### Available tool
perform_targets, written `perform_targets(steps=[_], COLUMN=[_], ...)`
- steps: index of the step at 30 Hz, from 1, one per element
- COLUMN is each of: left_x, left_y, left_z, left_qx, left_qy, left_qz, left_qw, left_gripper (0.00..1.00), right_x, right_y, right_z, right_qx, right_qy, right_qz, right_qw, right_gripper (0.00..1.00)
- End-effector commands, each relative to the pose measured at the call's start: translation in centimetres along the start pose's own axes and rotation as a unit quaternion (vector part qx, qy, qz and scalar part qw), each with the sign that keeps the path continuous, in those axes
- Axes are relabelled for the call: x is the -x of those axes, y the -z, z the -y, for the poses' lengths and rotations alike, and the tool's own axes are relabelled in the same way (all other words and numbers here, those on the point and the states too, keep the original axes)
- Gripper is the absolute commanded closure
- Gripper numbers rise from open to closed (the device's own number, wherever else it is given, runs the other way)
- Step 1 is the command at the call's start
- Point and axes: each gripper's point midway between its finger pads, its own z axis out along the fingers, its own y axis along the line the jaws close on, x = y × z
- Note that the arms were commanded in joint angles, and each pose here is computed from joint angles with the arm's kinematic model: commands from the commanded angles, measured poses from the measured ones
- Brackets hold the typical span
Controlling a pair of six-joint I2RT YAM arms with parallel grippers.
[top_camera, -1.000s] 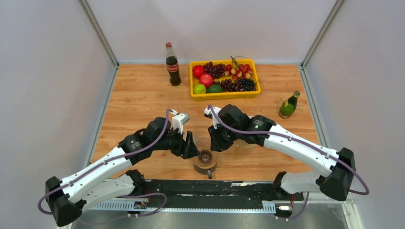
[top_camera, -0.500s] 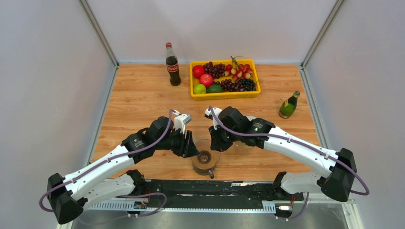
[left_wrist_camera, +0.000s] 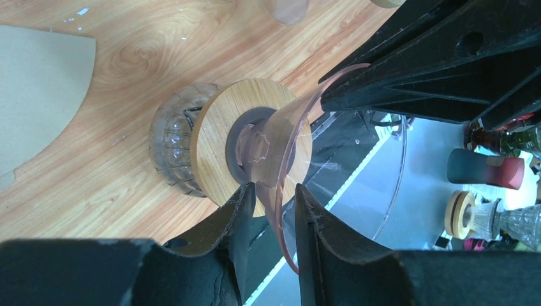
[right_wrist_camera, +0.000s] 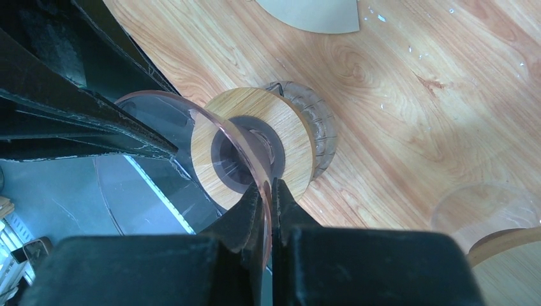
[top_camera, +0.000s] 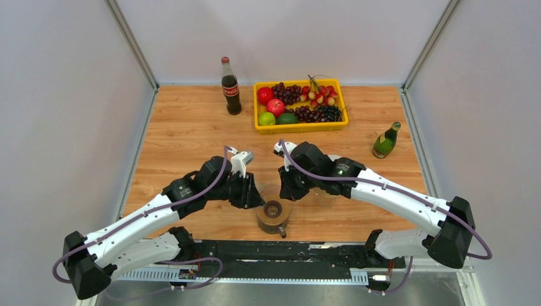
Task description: Place the coffee filter in the dripper
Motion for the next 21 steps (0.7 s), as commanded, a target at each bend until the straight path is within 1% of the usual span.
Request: perform_targets(steps=[1,3,7,11,15,21], left_x=[-3.6,-4.3,-5.1,-5.8,-6.6,-5.2], left_y=[-1.1,-1.4,-1.7,-1.8,-1.3,-0.1], left_z=[-5.1,-5.7,-6.8,-8.1,-8.8,-8.3], left_qx=[0.093,0.102,0.122,0.149,0.168,0.184], left_qy=[0.021,0.029,0.037,0.040,0.037,0.024], left_qz=[-0.053,-0.063,-0.070,-0.080,-0.098,-0.094], left_qw=[0.994,0.992,0.989,0.985,0.980,0.978], left_gripper=[0.71,0.74,0.76,0.81,0.86,0.93], right_x=[-3.4,-3.9,-5.2,-6.4,-7.3,-7.5], right_y=[-2.0,-2.1,-2.5,-2.9,-3.4,-3.5], right_z=[2.9,3.6,4.9,7.0,7.1,6.7], right_qx=[-0.062,-0.078,-0.106,-0.154,-0.142,-0.125], right_qy=[0.001,0.001,-0.003,-0.006,0.001,0.003], right_qz=[-0.058,-0.067,-0.081,-0.089,-0.091,-0.078], right_qw=[0.996,0.995,0.991,0.984,0.986,0.989], right_gripper=[1.00,1.00,1.00,1.00,1.00,1.00])
